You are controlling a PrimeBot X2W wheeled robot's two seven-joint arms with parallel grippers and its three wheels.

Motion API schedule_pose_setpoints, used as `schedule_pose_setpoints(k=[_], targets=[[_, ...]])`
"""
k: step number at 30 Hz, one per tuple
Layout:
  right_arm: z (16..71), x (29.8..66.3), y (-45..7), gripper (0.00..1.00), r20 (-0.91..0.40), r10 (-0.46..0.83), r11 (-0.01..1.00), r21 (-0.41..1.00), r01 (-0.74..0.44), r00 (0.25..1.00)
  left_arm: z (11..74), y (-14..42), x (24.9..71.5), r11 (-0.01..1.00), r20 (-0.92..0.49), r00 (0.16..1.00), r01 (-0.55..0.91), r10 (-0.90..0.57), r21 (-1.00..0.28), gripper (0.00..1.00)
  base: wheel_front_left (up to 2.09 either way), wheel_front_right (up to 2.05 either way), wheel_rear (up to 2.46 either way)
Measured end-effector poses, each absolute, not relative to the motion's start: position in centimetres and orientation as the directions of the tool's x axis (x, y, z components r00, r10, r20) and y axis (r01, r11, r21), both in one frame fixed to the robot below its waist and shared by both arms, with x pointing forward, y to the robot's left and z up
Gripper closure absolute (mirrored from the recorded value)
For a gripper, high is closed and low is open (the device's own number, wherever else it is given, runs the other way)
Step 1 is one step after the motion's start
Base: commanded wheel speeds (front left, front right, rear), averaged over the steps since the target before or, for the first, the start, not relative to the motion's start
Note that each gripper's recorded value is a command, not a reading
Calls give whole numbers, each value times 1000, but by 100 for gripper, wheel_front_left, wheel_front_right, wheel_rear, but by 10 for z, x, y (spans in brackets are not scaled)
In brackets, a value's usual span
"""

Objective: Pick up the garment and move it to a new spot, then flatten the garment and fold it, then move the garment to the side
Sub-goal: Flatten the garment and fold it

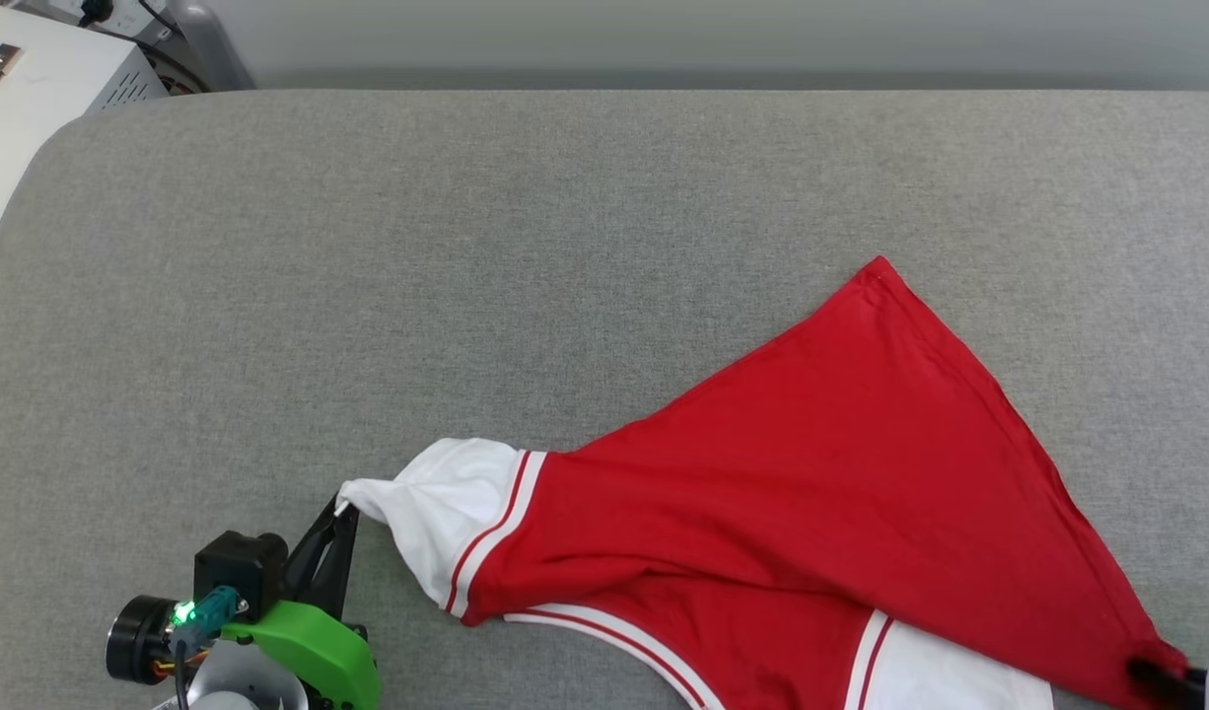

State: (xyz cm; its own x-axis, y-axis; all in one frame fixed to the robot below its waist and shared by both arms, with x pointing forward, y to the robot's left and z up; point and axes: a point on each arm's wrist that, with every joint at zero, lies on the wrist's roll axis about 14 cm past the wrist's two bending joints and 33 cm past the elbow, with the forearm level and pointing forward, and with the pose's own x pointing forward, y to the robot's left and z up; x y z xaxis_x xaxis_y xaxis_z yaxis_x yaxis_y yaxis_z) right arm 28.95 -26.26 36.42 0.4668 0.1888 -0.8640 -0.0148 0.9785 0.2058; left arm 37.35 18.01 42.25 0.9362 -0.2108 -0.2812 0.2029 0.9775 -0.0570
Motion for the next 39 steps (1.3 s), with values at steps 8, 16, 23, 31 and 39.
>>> schedule_pose_setpoints(k=[8, 16, 23, 31, 39], targets=[[454, 377, -265, 0, -637, 187, 981, 161, -109, 748, 432, 176, 371, 977, -261, 941, 205, -215, -65, 100, 0, 0, 0], [514, 455, -224, 0, -583, 270, 946, 14, -322, 766, 431, 177, 374, 977, -265, 940, 203, -213, -67, 100, 0, 0, 0], [493, 497, -183, 0, -744, 263, 883, -71, -464, 614, 435, 176, 389, 977, -246, 945, 204, -214, -65, 100, 0, 0, 0], [439, 523, -157, 0, -886, 200, 849, -56, -525, 418, 429, 175, 401, 978, -242, 947, 200, -209, -62, 100, 0, 0, 0], [369, 520, -143, 0, -954, 158, 823, -16, -568, 256, 410, 183, 406, 981, -280, 940, 182, -193, -65, 100, 0, 0, 0]])
